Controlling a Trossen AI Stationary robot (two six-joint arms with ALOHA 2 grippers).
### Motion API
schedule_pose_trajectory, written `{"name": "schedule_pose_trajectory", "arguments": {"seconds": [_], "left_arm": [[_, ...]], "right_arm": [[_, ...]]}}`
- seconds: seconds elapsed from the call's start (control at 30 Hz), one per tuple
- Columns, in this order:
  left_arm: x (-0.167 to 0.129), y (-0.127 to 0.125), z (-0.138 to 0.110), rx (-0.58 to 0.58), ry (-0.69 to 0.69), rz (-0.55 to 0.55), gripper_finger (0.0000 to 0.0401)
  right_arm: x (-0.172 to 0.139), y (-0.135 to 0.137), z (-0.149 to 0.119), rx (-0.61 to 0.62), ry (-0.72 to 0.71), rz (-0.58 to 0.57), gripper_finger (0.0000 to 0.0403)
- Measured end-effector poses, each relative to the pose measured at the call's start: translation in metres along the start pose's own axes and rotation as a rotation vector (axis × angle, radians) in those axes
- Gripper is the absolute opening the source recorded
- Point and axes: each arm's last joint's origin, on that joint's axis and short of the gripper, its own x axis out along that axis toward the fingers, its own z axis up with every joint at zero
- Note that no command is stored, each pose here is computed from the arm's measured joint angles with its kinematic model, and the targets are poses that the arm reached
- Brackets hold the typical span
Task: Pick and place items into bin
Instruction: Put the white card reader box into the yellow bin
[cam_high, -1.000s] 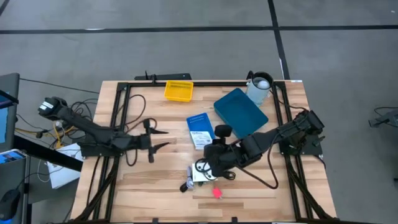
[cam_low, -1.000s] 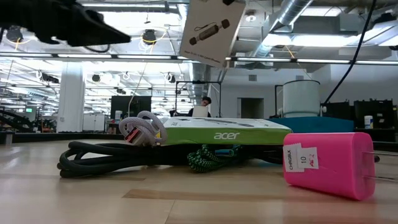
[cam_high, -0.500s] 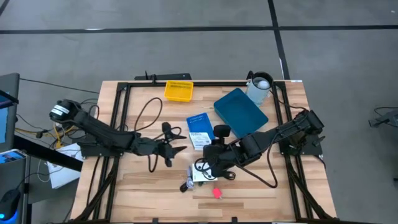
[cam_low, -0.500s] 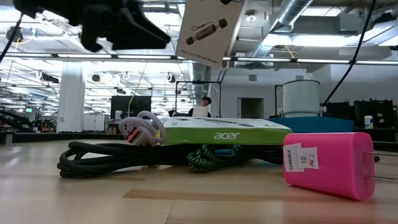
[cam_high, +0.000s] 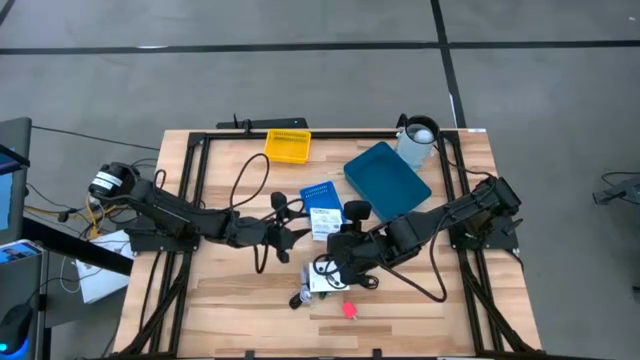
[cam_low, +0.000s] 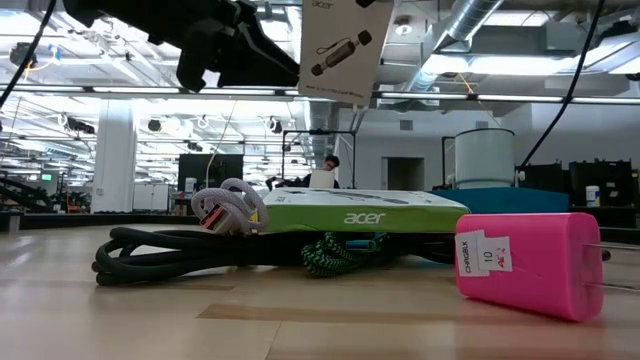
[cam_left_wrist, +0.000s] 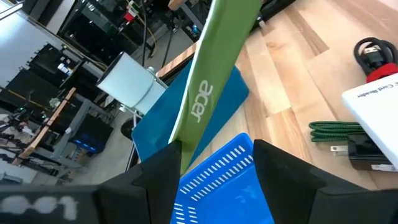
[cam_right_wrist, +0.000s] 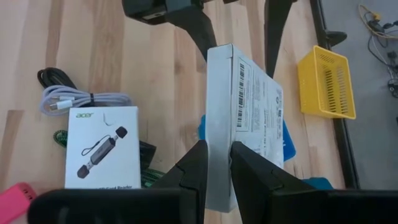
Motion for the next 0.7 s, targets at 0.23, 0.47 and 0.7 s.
{"name": "schedule_pose_trajectory", "arguments": {"seconds": [0.23,0.47,0.7], "left_arm": [[0.0004,0.0006,-0.0003,0.000,0.002,0.002,0.0193],[0.0005,0.0008,0.0000,0.001,0.004,0.002,0.0193],[0.0004,-0.0002,-0.0022,-0.005,0.027,-0.005,0.0193]], "right_arm": [[-0.0001,0.0000,0.0000,0.001,0.000,0.003,0.0054],[-0.0001,0.0006,-0.0005,0.016,0.007,0.018,0.0054],[-0.0014,0.0026,-0.0019,0.013,0.014,0.017,0.0054]]}}
